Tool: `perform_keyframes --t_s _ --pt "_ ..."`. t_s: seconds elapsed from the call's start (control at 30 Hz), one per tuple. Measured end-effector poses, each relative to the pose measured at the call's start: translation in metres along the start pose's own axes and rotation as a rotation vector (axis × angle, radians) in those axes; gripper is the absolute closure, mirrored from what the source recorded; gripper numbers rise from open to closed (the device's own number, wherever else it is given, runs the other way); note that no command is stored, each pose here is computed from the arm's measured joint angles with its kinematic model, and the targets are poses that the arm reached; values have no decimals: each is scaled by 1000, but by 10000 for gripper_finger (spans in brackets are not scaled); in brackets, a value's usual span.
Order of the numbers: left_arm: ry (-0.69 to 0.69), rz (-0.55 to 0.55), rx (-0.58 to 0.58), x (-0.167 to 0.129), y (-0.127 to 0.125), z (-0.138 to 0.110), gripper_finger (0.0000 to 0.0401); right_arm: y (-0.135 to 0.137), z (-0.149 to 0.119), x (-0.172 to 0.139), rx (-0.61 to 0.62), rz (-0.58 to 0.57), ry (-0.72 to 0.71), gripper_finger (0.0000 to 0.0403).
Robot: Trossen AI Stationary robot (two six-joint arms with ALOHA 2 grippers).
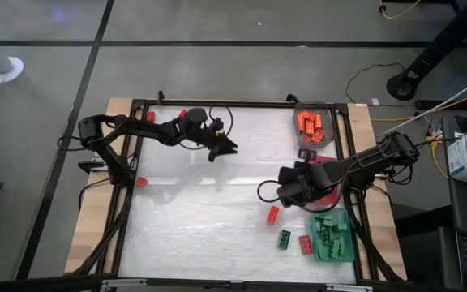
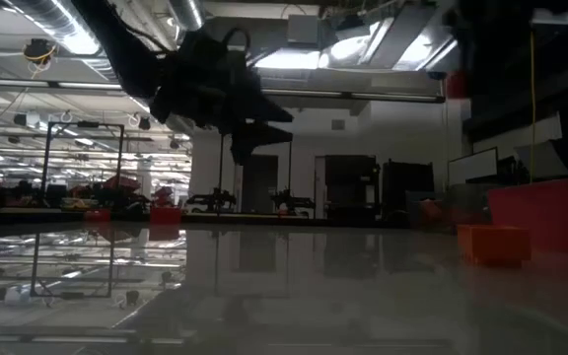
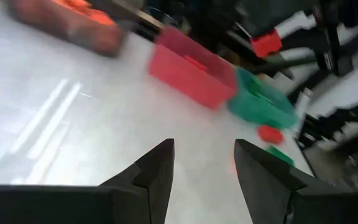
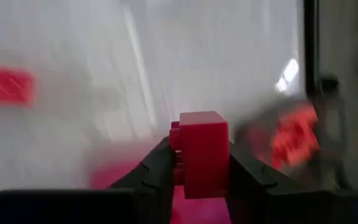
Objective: Sort blocks
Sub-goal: Put the red game piece into the red bin
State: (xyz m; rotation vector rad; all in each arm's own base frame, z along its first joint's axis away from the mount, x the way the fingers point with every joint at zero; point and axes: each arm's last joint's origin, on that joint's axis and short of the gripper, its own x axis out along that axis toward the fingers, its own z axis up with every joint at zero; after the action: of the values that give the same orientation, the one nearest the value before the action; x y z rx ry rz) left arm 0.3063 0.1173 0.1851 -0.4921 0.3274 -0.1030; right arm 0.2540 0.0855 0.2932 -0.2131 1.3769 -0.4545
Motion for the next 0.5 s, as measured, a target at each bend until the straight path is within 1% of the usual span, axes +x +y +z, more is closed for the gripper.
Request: perform_keyframes --t_s 0.13,0.23,0.37,0.5 --pt "-21 67 -32 -13 20 5 246 -3 -16 11 7 -83 137 295" --pt "-24 113 -55 -22 33 7 246 1 -23 25 0 -95 183 297" --pt "-18 176 -58 -34 49 7 246 5 -40 46 -42 -117 300 293" --pt "-18 293 -55 -47 65 7 246 8 -59 67 -48 -134 420 287"
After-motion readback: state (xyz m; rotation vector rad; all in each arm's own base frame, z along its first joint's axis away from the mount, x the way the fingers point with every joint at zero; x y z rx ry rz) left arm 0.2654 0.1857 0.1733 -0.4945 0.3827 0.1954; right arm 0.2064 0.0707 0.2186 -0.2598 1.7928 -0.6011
